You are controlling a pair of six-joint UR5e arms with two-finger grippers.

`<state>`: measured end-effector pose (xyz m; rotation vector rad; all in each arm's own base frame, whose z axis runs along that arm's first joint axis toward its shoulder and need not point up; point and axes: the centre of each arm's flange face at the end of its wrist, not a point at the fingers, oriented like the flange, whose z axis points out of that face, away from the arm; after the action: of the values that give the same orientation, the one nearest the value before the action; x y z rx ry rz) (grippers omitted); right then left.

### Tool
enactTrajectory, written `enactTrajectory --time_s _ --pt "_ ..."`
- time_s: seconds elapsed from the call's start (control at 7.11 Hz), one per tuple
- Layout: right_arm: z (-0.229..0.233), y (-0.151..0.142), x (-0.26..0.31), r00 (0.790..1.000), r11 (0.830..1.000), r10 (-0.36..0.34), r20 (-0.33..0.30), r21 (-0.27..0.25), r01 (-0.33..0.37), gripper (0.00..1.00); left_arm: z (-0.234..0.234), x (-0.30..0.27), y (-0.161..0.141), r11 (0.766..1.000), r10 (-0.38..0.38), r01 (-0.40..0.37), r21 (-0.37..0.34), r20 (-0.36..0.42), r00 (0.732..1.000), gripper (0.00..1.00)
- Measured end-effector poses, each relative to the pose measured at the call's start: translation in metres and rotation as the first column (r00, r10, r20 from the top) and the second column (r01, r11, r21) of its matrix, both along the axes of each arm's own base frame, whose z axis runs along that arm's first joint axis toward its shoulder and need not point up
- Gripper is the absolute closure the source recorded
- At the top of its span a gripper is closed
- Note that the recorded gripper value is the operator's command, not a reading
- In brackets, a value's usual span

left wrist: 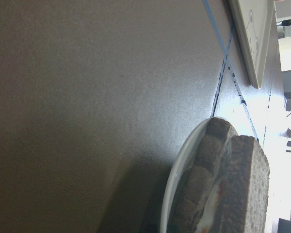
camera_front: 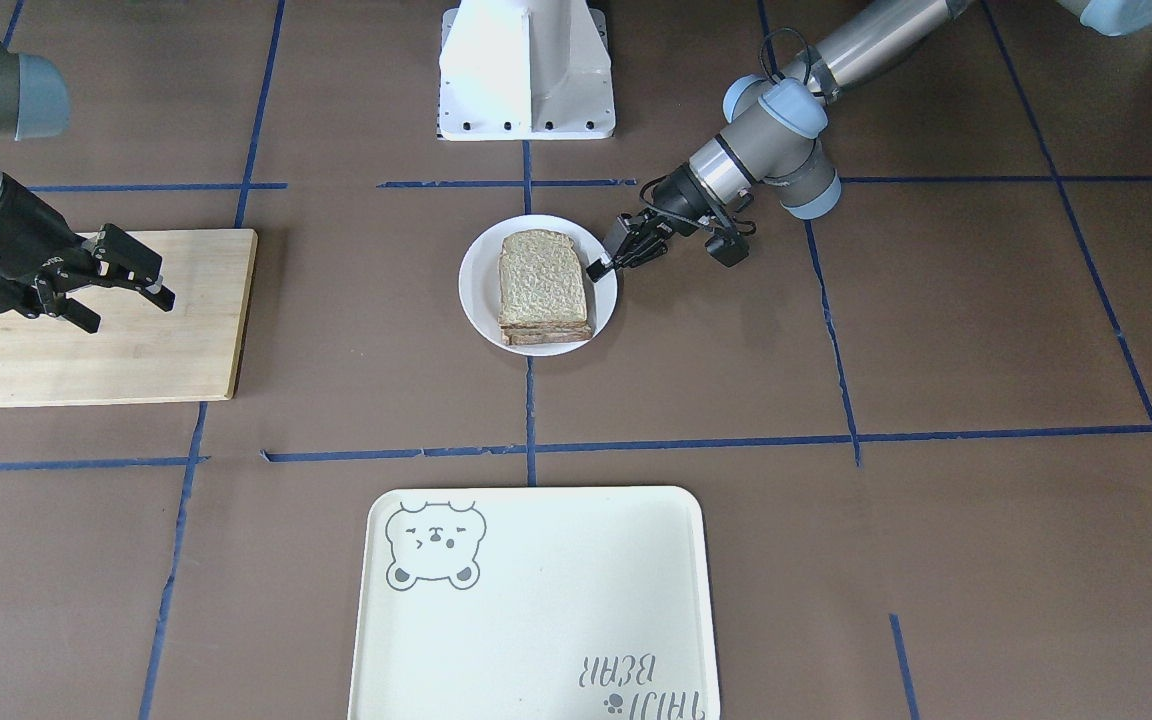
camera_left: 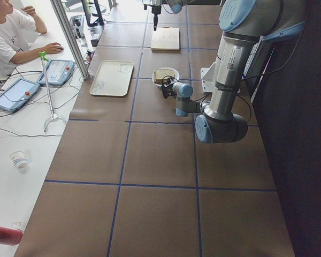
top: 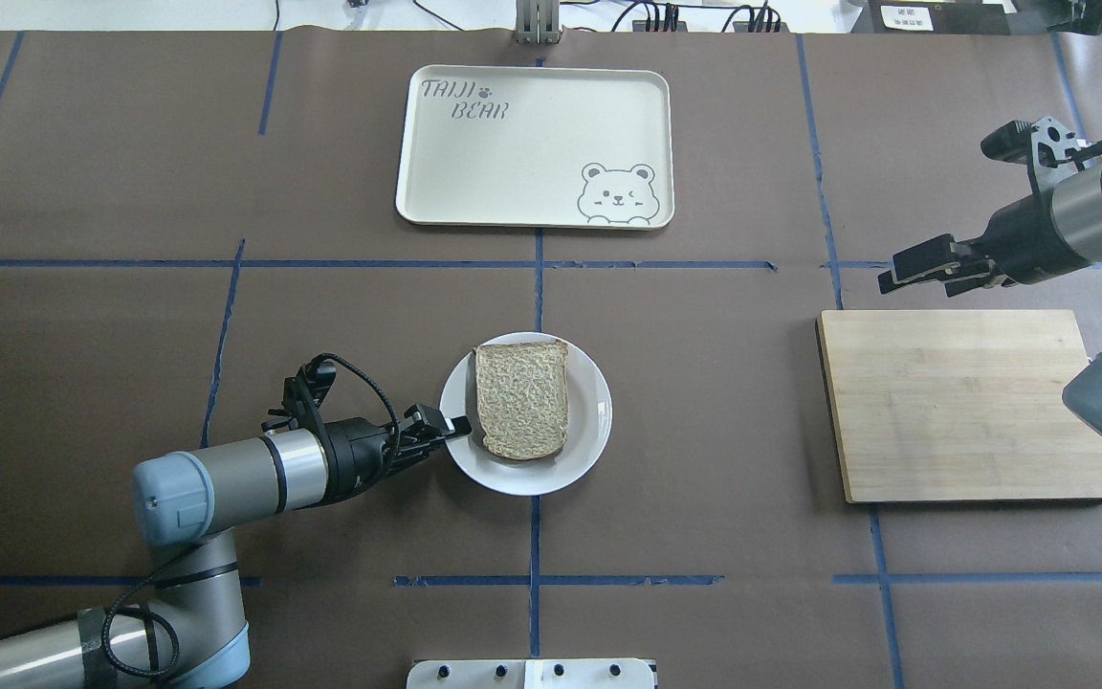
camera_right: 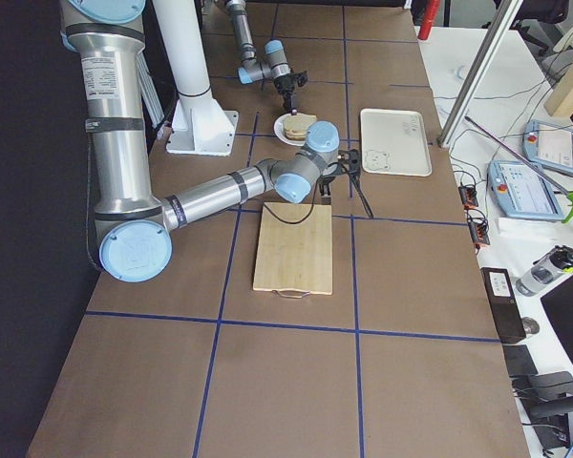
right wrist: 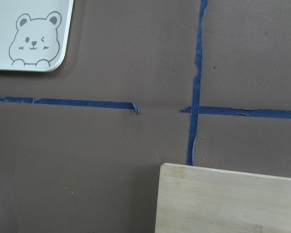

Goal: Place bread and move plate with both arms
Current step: 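Slide the plate with the left gripper onto the cream tray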

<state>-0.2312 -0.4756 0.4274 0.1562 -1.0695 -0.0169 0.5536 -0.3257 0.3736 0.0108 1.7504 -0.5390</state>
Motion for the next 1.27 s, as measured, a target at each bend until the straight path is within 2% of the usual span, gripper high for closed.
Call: enactTrajectory --time_s 0.28,0.56,0.98,1.27 --pt "0.0 -0.001 0.004 1.0 1.0 0.003 0.002 -0.002 -0.003 0.01 -0.017 -0.002 -0.004 1.0 -0.008 0.008 0.014 -0.041 0.999 0.96" --pt "0.002 0.0 0.013 1.0 1.0 0.011 0.005 -0.006 -0.011 0.01 -0.033 -0.013 -0.031 0.998 -0.054 0.055 0.021 -0.066 0.996 0.96" --pt "0.008 0.013 0.028 1.0 1.0 0.01 0.001 -0.003 -0.01 0.01 -0.05 -0.045 -0.105 0.984 -0.176 0.177 0.017 -0.073 0.982 0.96" --pt "0.016 0.02 0.042 1.0 1.0 0.004 0.0 -0.003 -0.004 0.0 -0.057 -0.025 -0.18 0.969 -0.249 0.248 -0.015 -0.023 0.968 0.96"
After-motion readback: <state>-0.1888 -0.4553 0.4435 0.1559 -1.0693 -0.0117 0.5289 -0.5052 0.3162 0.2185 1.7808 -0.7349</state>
